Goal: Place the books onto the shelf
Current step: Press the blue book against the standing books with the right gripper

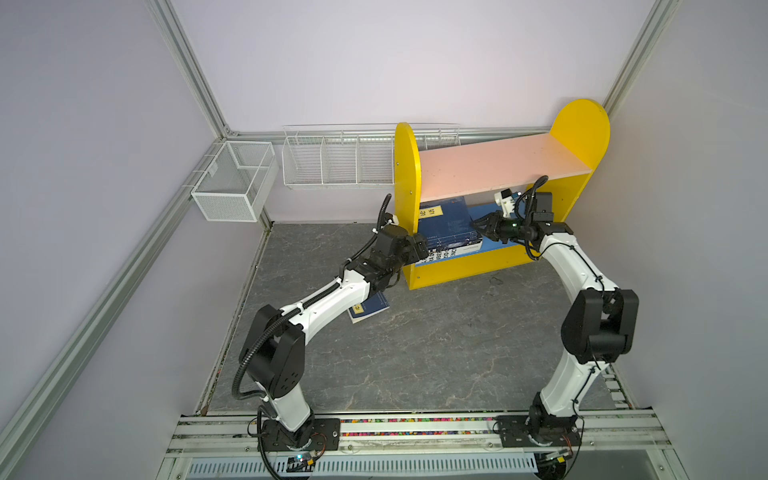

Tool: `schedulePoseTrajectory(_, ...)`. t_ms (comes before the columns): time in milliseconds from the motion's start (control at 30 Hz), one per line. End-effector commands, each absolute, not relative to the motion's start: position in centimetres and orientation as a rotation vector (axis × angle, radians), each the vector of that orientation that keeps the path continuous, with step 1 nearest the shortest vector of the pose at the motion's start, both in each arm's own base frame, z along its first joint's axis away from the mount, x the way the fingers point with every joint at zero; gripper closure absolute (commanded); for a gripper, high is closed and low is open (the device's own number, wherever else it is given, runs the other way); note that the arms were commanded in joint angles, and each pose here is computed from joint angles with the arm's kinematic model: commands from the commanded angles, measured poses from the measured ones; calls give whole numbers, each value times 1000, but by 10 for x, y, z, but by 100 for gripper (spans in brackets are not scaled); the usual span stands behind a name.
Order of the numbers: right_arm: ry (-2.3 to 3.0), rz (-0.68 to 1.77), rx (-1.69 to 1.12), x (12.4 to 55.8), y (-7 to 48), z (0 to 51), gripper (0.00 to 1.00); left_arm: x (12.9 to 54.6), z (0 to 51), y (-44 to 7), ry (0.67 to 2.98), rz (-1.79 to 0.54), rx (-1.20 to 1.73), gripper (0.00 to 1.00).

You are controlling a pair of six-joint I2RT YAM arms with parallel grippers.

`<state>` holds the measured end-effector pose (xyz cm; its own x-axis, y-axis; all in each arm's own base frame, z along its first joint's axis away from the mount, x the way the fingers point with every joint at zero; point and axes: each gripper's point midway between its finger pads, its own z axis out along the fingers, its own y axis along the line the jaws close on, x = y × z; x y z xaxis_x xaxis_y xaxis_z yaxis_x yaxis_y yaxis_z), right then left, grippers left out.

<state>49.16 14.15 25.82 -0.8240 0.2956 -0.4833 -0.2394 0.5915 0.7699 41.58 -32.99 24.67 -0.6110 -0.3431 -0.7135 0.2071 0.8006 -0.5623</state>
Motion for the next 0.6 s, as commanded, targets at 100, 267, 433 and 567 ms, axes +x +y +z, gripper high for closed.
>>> schedulePoseTrajectory(100,2182,1158,-50,492,145,281,63,406,295,-331,1955,-869,-20,5)
schedulePoseTrajectory(267,2120,1091,-56,498,129,306,47,381,325,-326,1857,-941,87,3)
schedulePoseTrajectory(433,2036,1027,-78,487,118,333,40,348,324,-299,1844,-902,144,3)
schedulePoseTrajectory(567,2006,985,-75,468,112,342,36,332,302,-245,1913,-709,35,0)
